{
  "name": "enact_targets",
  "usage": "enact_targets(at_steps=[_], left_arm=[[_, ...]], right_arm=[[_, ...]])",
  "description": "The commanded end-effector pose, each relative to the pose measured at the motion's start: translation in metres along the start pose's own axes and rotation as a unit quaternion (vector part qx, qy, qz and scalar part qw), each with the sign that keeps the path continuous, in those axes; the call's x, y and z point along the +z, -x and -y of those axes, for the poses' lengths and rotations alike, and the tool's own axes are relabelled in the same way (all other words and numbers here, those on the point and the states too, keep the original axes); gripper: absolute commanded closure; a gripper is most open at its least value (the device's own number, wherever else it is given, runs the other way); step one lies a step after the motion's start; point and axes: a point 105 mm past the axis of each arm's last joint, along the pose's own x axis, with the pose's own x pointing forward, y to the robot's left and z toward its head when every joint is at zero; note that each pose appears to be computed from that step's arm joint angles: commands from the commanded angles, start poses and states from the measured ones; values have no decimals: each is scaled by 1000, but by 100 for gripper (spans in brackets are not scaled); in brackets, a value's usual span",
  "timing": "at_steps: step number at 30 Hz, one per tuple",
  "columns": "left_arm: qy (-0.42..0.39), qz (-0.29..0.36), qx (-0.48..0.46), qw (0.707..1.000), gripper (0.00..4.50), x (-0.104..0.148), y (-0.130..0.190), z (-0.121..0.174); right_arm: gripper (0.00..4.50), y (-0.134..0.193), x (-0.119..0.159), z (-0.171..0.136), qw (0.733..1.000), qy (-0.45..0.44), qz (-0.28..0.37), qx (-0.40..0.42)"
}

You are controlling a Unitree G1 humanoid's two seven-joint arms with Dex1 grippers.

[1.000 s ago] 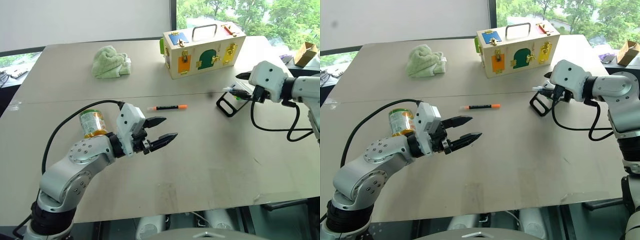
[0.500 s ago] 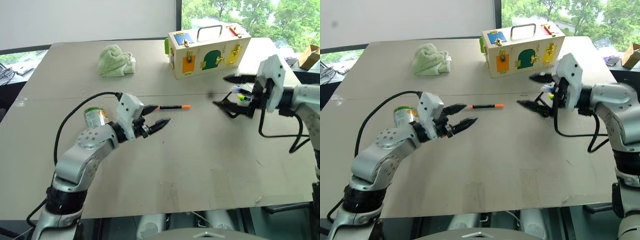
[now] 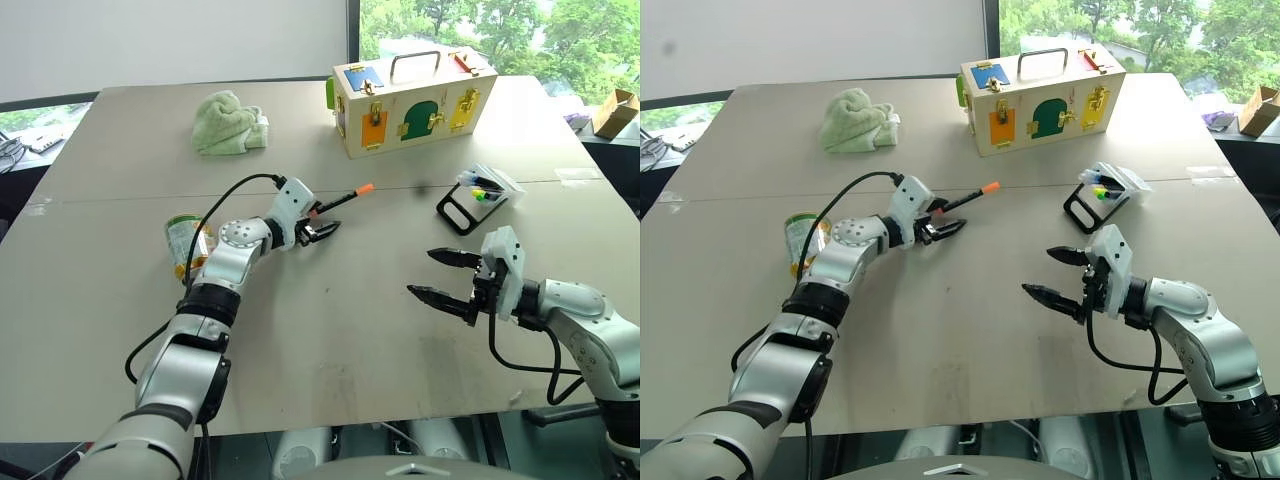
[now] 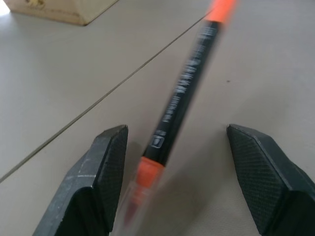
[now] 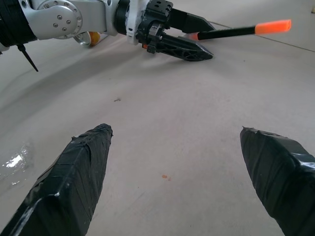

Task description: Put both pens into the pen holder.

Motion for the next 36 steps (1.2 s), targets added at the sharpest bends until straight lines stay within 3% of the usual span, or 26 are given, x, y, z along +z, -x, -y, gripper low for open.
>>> enact_targets(at_steps=[1, 4, 7, 11, 15, 19, 21, 23, 31, 36], left_arm=[[-6, -74, -37, 997, 172, -35, 4, 6], [1, -82, -43, 996, 291, -38, 5, 4], [11, -74, -49, 996, 448, -35, 5, 4], [16, -75, -48, 996, 448, -36, 6, 6], [15, -37, -59, 997, 448, -24, 8, 15], [71, 67, -92, 991, 448, 16, 21, 31], [136, 160, -134, 968, 448, 54, 39, 49], [186, 209, -188, 941, 448, 77, 58, 70], [220, 210, -221, 927, 448, 86, 79, 91], [208, 210, -222, 929, 448, 89, 77, 92]], right_arm=[[3, 11, 14, 1, 999, 31, 19, -20], [3, 11, 14, 0, 999, 29, 20, -24], [3, 10, 14, -1, 999, 28, 20, -24], [3, 4, 16, 1, 999, 30, 25, -23], [3, 2, 19, 3, 999, 34, 27, -20], [3, 0, 28, 6, 998, 33, 45, -18], [3, -5, 39, 8, 997, 7, 79, -16], [3, -11, 49, 9, 994, -26, 106, -12], [3, -29, 100, -6, 961, -148, 221, 78], [3, -37, 113, -3, 951, -173, 240, 89]])
